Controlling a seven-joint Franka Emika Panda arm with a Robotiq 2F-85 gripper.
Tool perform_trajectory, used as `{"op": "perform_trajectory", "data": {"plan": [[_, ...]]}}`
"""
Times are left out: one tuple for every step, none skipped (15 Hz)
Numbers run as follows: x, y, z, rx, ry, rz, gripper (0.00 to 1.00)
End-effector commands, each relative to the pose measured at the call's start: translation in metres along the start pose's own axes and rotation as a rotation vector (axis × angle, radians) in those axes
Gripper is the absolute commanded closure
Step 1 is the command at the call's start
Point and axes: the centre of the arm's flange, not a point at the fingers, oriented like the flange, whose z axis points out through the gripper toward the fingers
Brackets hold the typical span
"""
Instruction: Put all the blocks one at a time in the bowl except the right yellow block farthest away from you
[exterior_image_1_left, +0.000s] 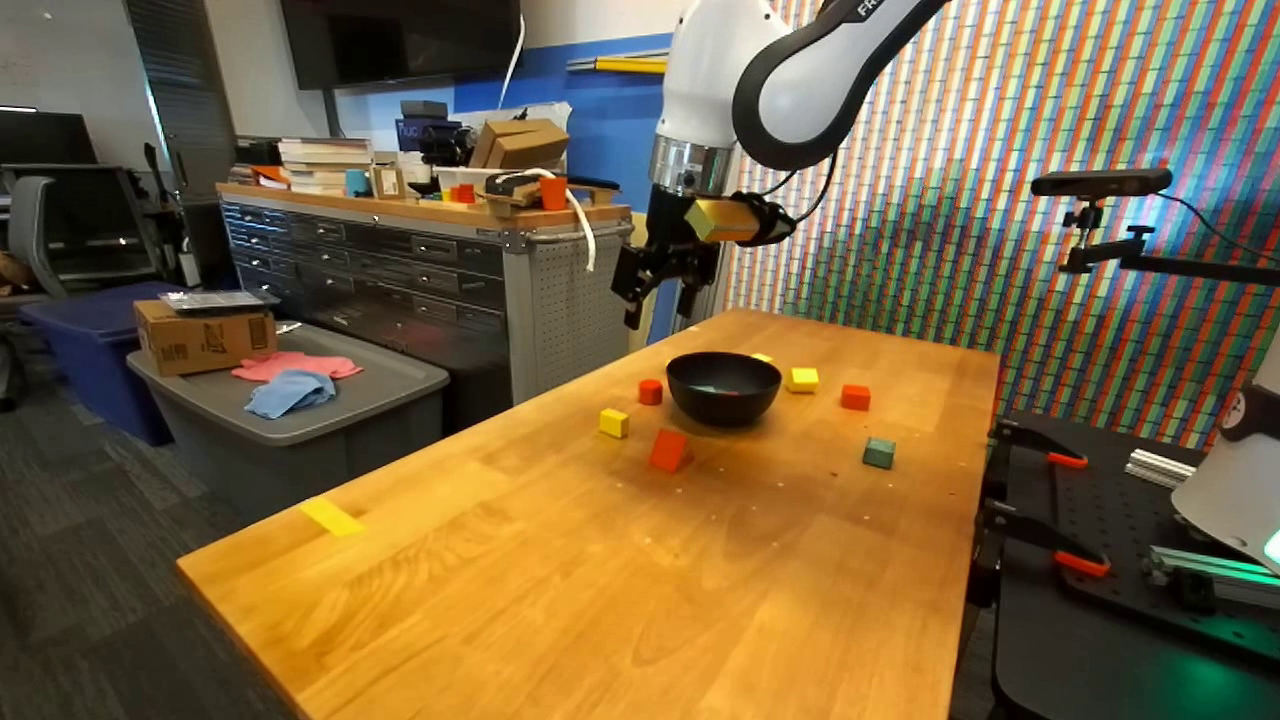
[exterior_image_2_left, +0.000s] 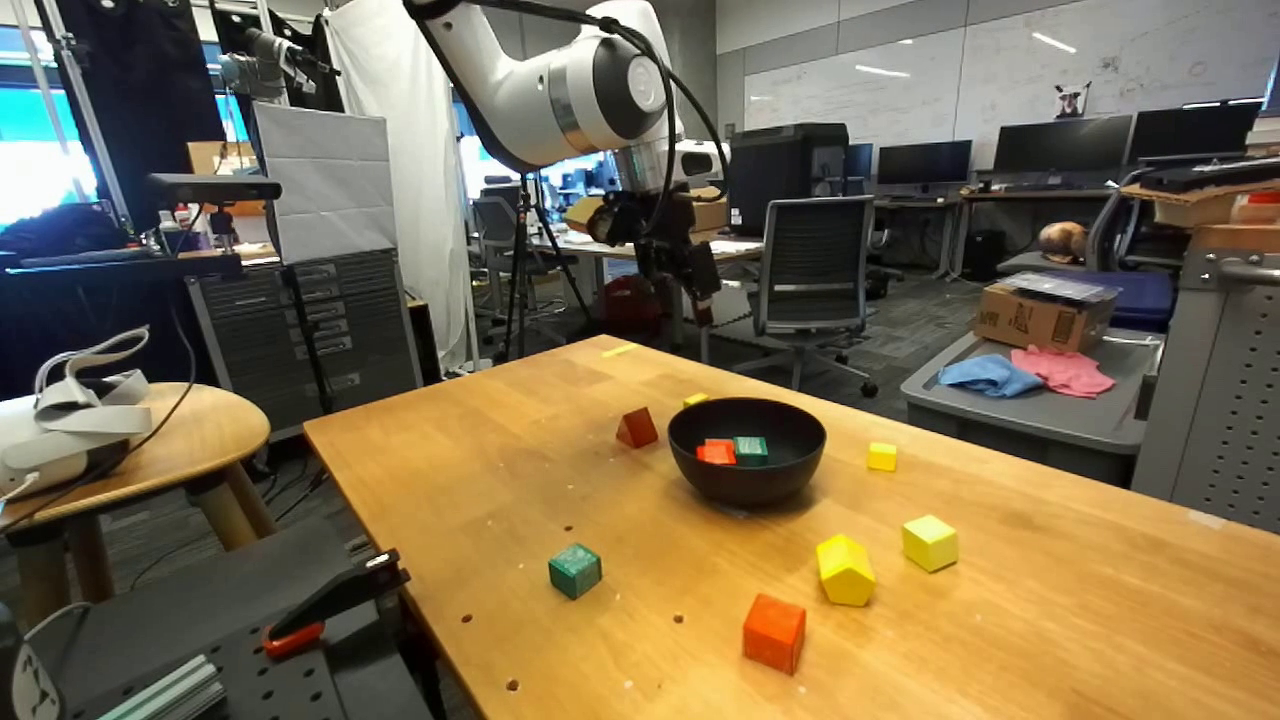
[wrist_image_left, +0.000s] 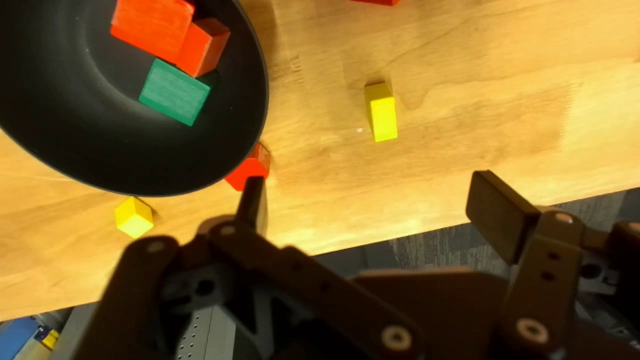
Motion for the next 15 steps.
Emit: {"op": "perform_trajectory", "data": {"plan": [[0.009,0.004,0.002,-0.094,0.134,-0.106,0.00],[0.018,0.002,0.003,-0.122,0.164,-0.154,0.00],[0.024,0.000,0.006,-0.150,0.196,-0.195,0.00],[0.033,-0.001,0.012,-0.179,0.228,-0.235,0.00],[0.040,-0.003,0.018,-0.205,0.268,-0.268,0.00],[0.046,-0.007,0.022,-0.223,0.312,-0.295,0.00],[0.049,-0.012,0.027,-0.232,0.362,-0.312,0.00],[0.053,-0.020,0.031,-0.232,0.408,-0.321,0.00],[0.055,-0.028,0.035,-0.216,0.415,-0.320,0.00],[0.057,-0.036,0.039,-0.211,0.411,-0.312,0.00],[0.058,-0.043,0.043,-0.207,0.391,-0.300,0.00],[0.057,-0.049,0.045,-0.192,0.377,-0.305,0.00],[0.055,-0.054,0.047,-0.199,0.345,-0.308,0.00],[0.054,-0.058,0.048,-0.205,0.319,-0.307,0.00],[0.039,-0.046,0.049,-0.200,0.335,-0.312,0.00]]}}
